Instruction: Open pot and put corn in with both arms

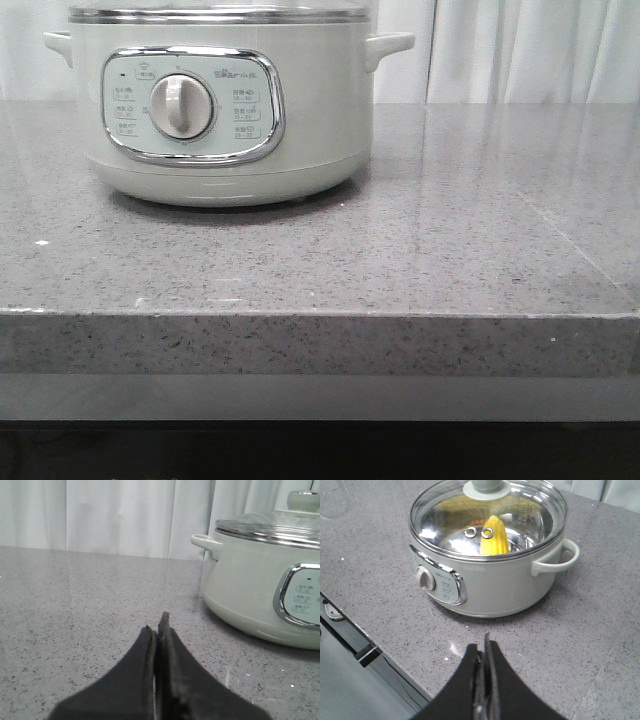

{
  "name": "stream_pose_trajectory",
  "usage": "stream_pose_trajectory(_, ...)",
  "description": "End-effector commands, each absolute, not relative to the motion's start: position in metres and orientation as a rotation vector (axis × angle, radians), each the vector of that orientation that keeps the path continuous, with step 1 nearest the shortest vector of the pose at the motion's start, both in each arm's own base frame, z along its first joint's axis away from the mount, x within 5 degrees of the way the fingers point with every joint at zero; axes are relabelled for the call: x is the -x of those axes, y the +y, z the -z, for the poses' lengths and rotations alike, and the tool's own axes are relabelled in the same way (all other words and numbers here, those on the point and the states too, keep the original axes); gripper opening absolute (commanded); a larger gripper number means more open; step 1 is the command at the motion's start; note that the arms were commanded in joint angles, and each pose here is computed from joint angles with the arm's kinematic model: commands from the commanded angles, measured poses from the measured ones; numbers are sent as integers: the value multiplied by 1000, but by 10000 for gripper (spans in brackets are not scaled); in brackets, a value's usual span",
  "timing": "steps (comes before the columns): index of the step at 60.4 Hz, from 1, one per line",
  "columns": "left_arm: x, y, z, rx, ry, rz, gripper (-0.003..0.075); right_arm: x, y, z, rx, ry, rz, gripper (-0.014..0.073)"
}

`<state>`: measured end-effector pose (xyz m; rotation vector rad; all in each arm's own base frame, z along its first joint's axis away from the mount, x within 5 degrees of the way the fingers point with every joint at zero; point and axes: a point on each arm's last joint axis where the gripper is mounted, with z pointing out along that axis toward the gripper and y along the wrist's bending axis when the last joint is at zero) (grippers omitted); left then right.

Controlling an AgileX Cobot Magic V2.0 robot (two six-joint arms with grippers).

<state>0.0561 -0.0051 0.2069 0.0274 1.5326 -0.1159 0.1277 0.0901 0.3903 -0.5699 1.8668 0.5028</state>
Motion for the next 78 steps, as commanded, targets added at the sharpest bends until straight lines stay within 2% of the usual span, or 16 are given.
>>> stream_pose_trajectory(1, -55, -5, -211, -19, 1448, 129, -20, -129, 90, -404, 534, 1780, -517, -122)
stream_pose_trajectory(25, -55, -5, -211, -19, 1448, 129, -20, -129, 90, -401, 532, 1780, -512, -122)
stream_pose_trajectory(33, -55, -5, -211, -19, 1450, 129, -20, -121, 65, -394, 406, 1689, -413, -122)
stream_pose_trajectory(50, -55, -5, -211, -19, 1450, 129, -20, -75, 19, -329, 151, 1560, -217, -122)
stream_pose_trajectory(64, -55, -5, -211, -19, 1450, 129, -20, -55, 7, -271, 44, 1512, -118, -122)
stream_pose_trajectory(78, -55, -5, -211, -19, 1450, 129, -20, -49, 5, -236, 21, 1514, -94, -122)
